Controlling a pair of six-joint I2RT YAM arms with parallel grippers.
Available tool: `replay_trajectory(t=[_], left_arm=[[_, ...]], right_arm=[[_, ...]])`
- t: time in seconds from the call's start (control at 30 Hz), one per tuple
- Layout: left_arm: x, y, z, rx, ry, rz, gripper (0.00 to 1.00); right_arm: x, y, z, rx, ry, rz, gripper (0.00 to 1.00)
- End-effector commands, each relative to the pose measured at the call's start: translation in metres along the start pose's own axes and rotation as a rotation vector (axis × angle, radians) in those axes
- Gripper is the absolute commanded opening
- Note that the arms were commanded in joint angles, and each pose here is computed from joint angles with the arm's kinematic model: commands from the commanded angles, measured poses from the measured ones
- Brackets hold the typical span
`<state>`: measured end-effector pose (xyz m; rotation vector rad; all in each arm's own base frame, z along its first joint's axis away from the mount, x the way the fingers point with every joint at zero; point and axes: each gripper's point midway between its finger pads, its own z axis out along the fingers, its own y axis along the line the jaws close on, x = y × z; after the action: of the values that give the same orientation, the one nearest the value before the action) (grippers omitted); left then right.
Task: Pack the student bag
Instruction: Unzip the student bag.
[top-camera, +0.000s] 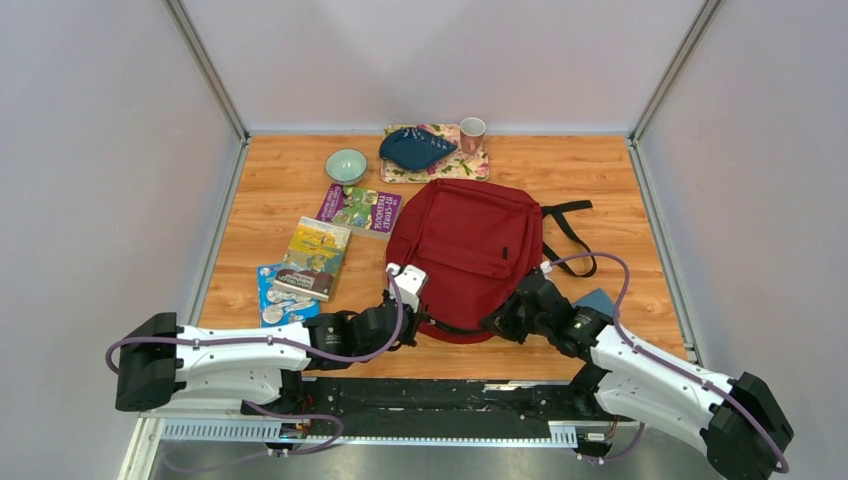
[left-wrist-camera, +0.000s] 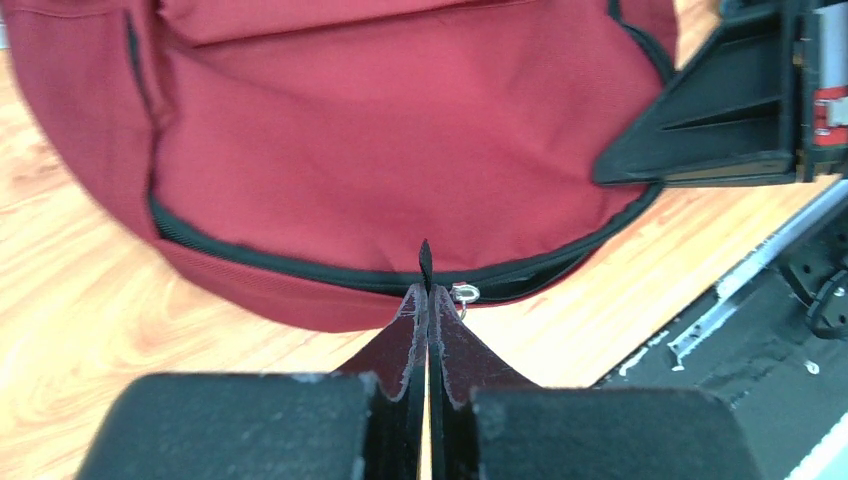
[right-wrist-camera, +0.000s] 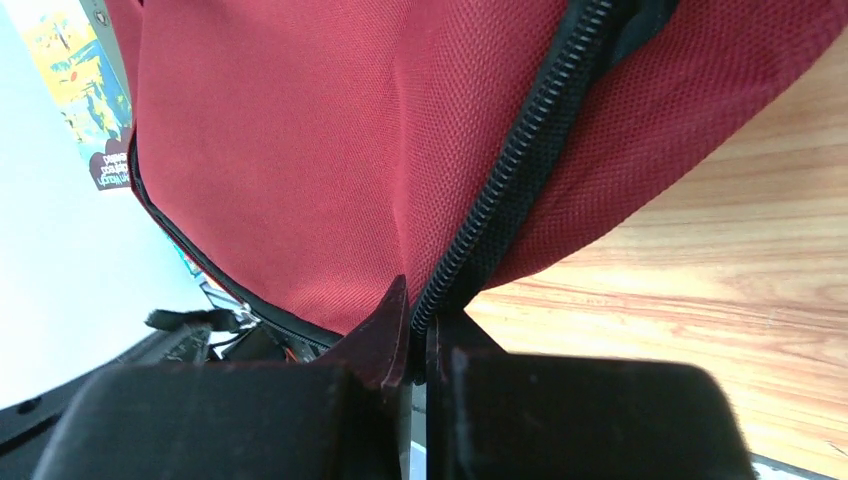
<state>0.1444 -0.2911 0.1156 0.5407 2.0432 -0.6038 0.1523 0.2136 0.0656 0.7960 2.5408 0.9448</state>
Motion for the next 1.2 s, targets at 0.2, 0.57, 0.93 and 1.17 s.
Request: replay_trajectory(t=[0.2, 0.57, 0.93, 1.17], left_arm=[[-0.021, 0.084, -0.020, -0.260, -0.075, 0.014, 0.00], [-0.018, 0.099, -0.020, -0.275, -0.044, 0.023, 0.00], [0.012, 0.051, -0.004, -0.024, 0.032, -0.141, 0.00], [0.006, 0.050, -0.004, -0.026, 0.012, -0.133, 0.00]], right_arm=[[-0.017, -0.014, -0.018, 0.021, -0.081, -0.254, 0.00], [-0.027, -0.052, -0.026, 0.204, -0.070, -0.493, 0.00], [-0.023, 0.002, -0.064, 0.112, -0.040, -0.461, 0.66], [0.007, 0.052, -0.114, -0.254, 0.027, -0.611, 0.70]])
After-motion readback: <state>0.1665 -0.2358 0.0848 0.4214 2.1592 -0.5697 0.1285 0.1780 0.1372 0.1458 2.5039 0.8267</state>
